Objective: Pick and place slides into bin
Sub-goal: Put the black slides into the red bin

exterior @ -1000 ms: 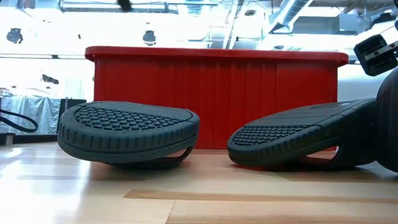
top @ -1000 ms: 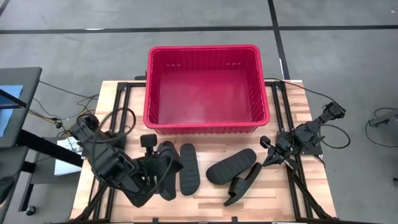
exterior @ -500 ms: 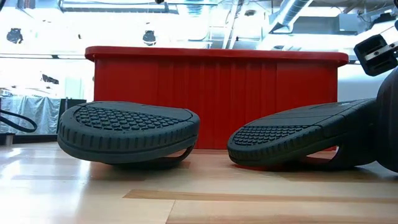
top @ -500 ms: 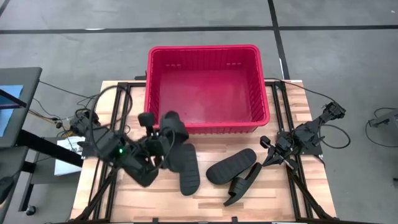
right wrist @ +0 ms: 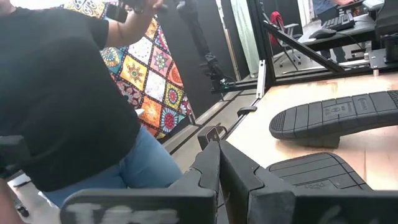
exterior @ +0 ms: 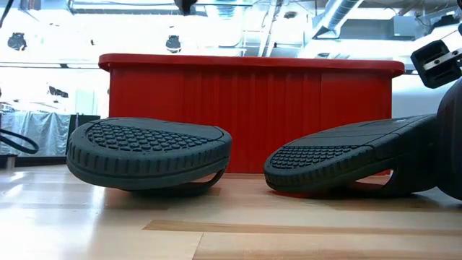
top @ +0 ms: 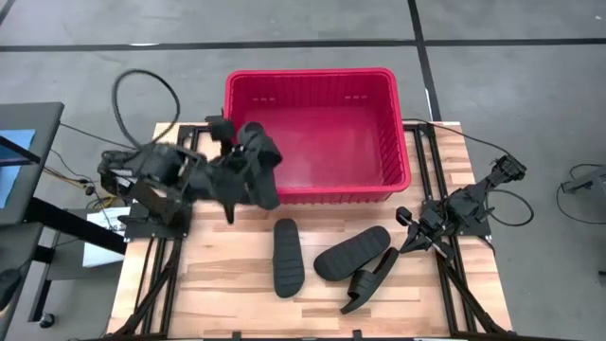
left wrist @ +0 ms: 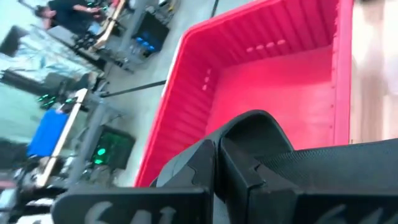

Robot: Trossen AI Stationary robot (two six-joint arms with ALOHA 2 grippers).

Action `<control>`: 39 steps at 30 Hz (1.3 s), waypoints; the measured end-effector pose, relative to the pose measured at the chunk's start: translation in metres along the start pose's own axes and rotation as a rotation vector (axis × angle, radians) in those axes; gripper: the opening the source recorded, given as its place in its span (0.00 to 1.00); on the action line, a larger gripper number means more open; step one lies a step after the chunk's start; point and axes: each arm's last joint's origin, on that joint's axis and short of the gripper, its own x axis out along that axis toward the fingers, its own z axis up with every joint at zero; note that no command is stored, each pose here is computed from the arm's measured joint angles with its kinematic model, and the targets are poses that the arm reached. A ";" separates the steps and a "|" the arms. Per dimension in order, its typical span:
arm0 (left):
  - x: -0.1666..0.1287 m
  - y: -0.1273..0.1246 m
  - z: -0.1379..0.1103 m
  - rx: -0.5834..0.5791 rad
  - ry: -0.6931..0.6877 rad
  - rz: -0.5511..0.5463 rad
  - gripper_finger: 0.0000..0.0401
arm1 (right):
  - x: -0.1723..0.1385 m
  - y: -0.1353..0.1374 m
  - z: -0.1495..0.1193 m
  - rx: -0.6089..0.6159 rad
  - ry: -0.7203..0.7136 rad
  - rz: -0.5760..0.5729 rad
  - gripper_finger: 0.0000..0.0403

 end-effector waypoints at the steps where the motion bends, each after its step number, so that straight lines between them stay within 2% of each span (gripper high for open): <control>1: 0.004 0.006 0.002 -0.004 -0.013 -0.023 0.00 | 0.000 0.000 0.000 0.000 0.000 0.000 0.00; 6: 0.034 0.036 0.007 -0.005 -0.073 -0.143 0.00 | 0.000 0.000 0.000 0.000 0.000 0.000 0.00; 11: 0.071 0.059 0.000 0.011 -0.095 -0.221 0.00 | 0.000 0.000 0.000 0.000 0.000 0.000 0.00; 14: 0.091 0.074 -0.007 0.015 -0.102 -0.243 0.00 | 0.000 0.000 0.000 0.000 0.000 0.000 0.00; 21: 0.126 0.111 -0.034 -0.060 -0.194 -0.277 0.00 | 0.000 0.000 0.000 0.000 0.000 0.000 0.00; 27: 0.159 0.111 -0.072 -0.098 -0.213 -0.310 0.00 | 0.000 0.000 0.000 0.000 -0.001 0.000 0.00; 39: 0.181 0.084 -0.149 -0.228 -0.314 -0.179 0.00 | 0.000 0.000 0.000 0.000 0.001 0.000 0.00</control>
